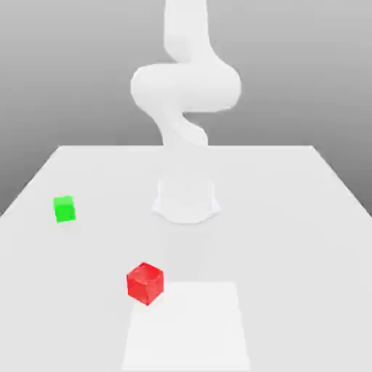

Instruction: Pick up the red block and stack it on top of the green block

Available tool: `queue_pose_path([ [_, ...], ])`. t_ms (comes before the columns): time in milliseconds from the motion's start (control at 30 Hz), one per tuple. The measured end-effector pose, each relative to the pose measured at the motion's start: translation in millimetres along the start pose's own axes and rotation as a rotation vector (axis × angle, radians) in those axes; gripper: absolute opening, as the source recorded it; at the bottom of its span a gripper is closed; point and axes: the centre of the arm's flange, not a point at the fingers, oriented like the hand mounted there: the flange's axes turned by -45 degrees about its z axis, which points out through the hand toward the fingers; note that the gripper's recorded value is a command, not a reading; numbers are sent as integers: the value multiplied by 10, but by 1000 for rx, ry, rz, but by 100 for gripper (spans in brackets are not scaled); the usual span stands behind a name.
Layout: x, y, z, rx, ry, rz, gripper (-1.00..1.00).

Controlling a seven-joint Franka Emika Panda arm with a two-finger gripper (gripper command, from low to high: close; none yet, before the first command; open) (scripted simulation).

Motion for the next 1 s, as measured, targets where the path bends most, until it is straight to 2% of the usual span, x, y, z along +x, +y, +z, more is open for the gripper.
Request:
queue_pose_path([
  [300, -1124, 456, 1983, -98, -326, 235, 0],
  [567, -2954, 827, 3065, -210, -643, 481, 0],
  [633, -3275, 875, 3251, -226, -681, 514, 0],
  [800, -3633, 885, 3576, -230, -693, 521, 0],
  [833, -3671, 885, 3610, -230, -694, 521, -100],
  [1000, -3668, 883, 3610, -230, -692, 521, -100],
])
